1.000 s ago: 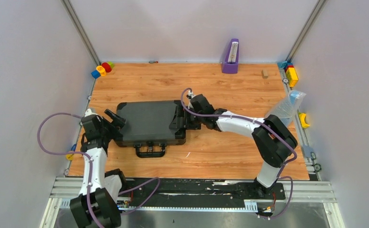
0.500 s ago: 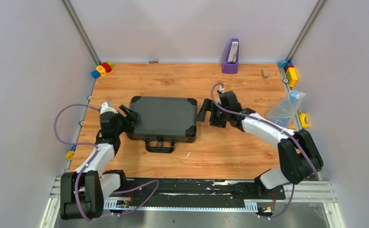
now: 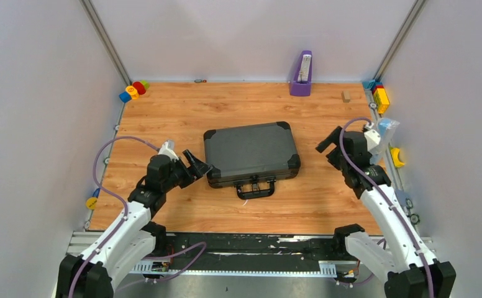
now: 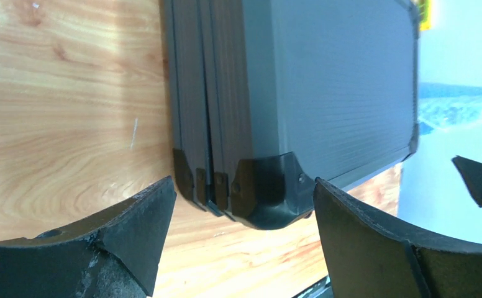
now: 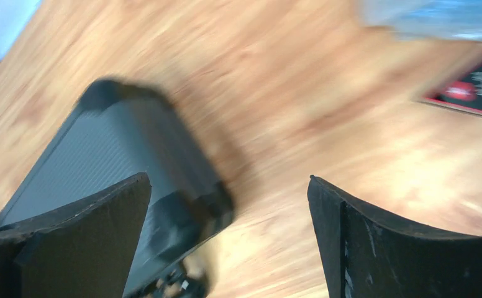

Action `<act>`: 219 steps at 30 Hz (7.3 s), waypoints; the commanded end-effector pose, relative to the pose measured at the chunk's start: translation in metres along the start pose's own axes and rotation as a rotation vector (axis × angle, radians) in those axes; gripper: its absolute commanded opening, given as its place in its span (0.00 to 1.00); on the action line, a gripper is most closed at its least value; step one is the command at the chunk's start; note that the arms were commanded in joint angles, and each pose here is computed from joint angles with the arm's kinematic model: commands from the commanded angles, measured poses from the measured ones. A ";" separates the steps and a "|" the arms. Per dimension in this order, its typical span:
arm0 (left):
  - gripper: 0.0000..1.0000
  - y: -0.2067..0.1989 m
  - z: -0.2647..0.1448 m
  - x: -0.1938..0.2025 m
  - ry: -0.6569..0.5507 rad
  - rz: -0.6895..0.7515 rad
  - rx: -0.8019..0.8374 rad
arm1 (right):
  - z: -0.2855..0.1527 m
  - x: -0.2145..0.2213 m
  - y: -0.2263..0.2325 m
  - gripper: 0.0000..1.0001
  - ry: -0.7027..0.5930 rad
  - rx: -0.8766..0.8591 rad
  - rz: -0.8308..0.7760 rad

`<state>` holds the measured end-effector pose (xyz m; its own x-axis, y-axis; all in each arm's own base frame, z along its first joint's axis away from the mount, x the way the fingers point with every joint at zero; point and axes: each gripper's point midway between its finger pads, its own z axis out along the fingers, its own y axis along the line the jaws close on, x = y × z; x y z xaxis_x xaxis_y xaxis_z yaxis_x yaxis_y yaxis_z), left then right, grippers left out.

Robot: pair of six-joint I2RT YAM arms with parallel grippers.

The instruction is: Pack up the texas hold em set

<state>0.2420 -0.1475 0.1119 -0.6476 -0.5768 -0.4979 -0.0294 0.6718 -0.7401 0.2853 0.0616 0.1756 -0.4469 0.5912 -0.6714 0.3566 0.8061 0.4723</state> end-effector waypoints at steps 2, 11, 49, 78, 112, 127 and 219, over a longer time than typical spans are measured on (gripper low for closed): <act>0.93 -0.004 -0.009 -0.006 0.037 0.138 -0.040 | 0.004 -0.014 -0.106 1.00 -0.073 0.506 0.083; 0.99 -0.032 -0.004 -0.014 -0.030 0.363 0.179 | 0.039 -0.014 -0.162 1.00 0.090 0.608 0.195; 1.00 -0.035 -0.019 -0.004 -0.145 0.637 0.182 | 0.052 -0.031 -0.120 0.95 0.153 0.556 -0.008; 1.00 -0.035 -0.022 -0.005 -0.155 0.634 0.180 | 0.136 0.013 -0.192 0.88 0.349 0.595 -0.040; 1.00 -0.035 -0.022 -0.005 -0.154 0.630 0.180 | 0.095 0.048 -0.126 0.45 0.462 0.481 -0.083; 1.00 -0.031 -0.006 0.006 -0.086 0.606 0.177 | 0.019 0.051 -0.022 0.46 0.360 0.088 -0.123; 0.78 -0.150 0.023 0.002 0.162 0.587 0.324 | -0.024 0.144 0.021 0.57 0.368 -0.317 -0.084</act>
<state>0.2591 -0.2401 0.2041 -0.6275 -0.1658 -0.7607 0.4934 0.6712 -0.5532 0.2322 0.1600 0.1336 -0.6605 0.4456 -0.6043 0.0053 0.8076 0.5897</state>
